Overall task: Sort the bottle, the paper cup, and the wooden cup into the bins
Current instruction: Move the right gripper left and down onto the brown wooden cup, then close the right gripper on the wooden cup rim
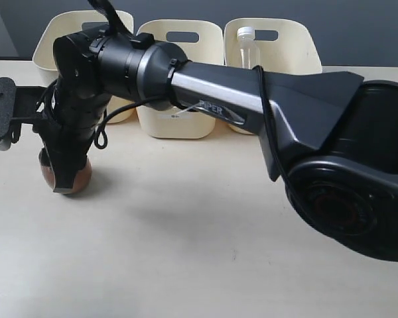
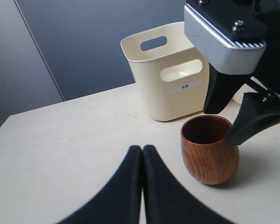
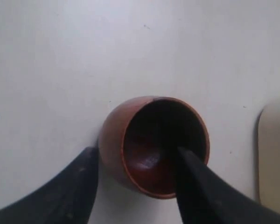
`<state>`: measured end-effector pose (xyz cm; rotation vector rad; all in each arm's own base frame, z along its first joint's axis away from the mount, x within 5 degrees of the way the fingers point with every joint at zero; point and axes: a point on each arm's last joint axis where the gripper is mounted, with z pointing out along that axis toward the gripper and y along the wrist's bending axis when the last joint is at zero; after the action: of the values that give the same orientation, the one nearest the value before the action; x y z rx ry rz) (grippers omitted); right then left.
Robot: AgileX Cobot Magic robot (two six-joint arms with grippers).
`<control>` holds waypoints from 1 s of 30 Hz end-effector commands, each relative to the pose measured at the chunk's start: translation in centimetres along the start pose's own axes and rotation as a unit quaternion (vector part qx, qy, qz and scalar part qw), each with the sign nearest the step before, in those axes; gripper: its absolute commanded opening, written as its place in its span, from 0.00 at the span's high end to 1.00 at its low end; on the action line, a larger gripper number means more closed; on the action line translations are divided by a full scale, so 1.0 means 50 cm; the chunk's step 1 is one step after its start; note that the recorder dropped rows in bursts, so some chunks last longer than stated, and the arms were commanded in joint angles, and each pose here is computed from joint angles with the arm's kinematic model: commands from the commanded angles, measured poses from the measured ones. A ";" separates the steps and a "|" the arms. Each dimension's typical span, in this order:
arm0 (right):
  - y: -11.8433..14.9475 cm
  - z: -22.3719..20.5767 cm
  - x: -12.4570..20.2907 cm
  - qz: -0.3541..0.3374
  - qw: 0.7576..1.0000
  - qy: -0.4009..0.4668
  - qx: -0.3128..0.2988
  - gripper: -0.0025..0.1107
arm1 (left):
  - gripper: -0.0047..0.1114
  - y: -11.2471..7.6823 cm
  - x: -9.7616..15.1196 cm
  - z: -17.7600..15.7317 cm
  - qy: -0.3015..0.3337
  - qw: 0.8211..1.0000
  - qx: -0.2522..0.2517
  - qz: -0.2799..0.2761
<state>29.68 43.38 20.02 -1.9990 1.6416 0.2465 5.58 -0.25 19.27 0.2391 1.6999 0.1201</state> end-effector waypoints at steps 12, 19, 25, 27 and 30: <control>0.008 0.048 0.015 -0.005 1.000 0.010 -0.006 0.55 | 0.96 0.000 0.000 -0.001 -0.004 1.000 -0.003 0.000; 0.015 0.073 0.028 -0.003 1.000 0.020 -0.016 0.57 | 0.96 0.000 0.000 -0.001 -0.004 1.000 -0.003 0.000; 0.015 0.075 0.028 -0.011 1.000 0.020 -0.016 0.98 | 0.96 0.000 0.000 -0.001 -0.004 1.000 -0.003 0.000; 0.014 0.074 0.027 -0.013 1.000 0.018 -0.015 0.98 | 0.96 0.000 0.000 -0.001 -0.004 1.000 -0.003 0.000; 0.008 0.064 0.018 -0.016 1.000 0.014 -0.011 0.98 | 0.96 0.000 0.000 -0.001 -0.004 1.000 -0.003 0.000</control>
<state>30.10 43.89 15.79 -2.0637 1.6636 0.2300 5.58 -0.25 19.27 0.2391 1.6999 0.1201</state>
